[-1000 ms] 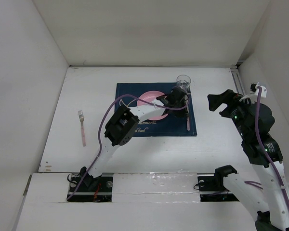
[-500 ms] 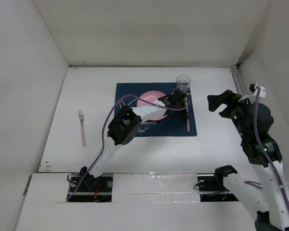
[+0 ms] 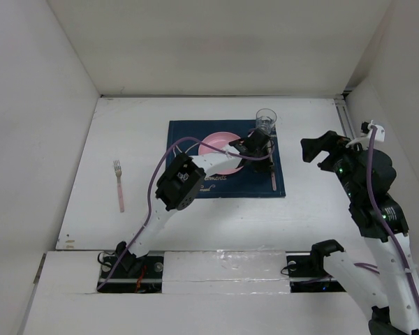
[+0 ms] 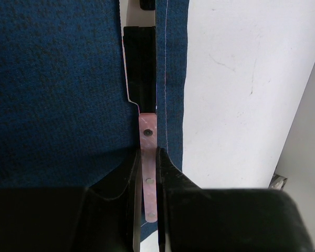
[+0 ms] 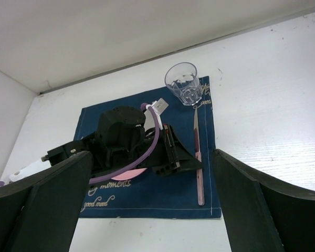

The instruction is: Set the dinner table for one person

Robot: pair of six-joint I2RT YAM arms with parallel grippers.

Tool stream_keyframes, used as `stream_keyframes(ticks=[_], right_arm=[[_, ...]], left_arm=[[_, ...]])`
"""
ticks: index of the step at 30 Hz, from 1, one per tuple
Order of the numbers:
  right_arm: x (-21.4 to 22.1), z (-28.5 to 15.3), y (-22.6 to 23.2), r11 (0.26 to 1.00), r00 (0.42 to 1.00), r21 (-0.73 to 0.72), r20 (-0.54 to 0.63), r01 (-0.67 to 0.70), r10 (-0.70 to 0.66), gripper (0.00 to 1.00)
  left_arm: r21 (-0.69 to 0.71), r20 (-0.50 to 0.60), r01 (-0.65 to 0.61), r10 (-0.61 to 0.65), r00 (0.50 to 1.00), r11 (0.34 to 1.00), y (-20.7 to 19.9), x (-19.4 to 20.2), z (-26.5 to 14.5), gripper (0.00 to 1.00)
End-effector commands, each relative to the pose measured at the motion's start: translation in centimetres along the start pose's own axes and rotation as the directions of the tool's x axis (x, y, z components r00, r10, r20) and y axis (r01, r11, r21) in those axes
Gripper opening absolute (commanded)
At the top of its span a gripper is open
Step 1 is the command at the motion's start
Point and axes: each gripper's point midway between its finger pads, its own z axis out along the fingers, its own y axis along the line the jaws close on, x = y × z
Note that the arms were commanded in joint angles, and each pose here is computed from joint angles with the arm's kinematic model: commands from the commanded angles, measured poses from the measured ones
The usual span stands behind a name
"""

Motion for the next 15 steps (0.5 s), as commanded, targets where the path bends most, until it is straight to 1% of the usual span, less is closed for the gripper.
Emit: stream_keyframes(ticks=[1, 4, 5, 9, 10, 11, 15], right_arm=[[-0.7, -0.2, 0.4, 1.000, 1.000, -0.024, 0.026, 0.007, -0.006, 1.00], [-0.7, -0.2, 0.4, 1.000, 1.000, -0.024, 0.026, 0.007, -0.006, 1.00], [-0.9, -0.1, 0.5, 1.000, 0.999, -0.028, 0.034, 0.006, -0.005, 1.00], [-0.8, -0.2, 0.7, 0.999, 1.000, -0.037, 0.031, 0.006, -0.005, 1.00], [-0.8, -0.2, 0.7, 0.999, 1.000, -0.037, 0.031, 0.006, -0.005, 1.00], [-0.8, -0.2, 0.7, 0.999, 1.000, -0.037, 0.031, 0.006, -0.005, 1.00], [-0.7, -0.2, 0.8, 0.999, 1.000, -0.045, 0.027, 0.006, -0.005, 1.00]], left_arm=[[0.037, 0.013, -0.001, 0.000, 1.000, 0.999, -1.4, -0.6, -0.8, 0.00], [0.034, 0.000, -0.008, 0.008, 1.000, 0.999, -1.2, -0.4, -0.8, 0.01], [0.034, 0.000, -0.008, 0.008, 1.000, 0.999, -1.2, -0.4, -0.8, 0.05], [0.025, -0.005, -0.016, 0.016, 1.000, 1.000, -0.8, -0.1, -1.0, 0.14], [0.057, -0.017, -0.019, 0.020, 1.000, 0.998, -1.6, 0.1, -1.6, 0.17], [0.059, -0.016, -0.019, 0.020, 1.000, 0.998, -1.7, 0.1, -2.2, 0.18], [0.093, 0.018, -0.018, 0.016, 1.000, 0.996, -2.9, -0.5, -4.4, 0.30]])
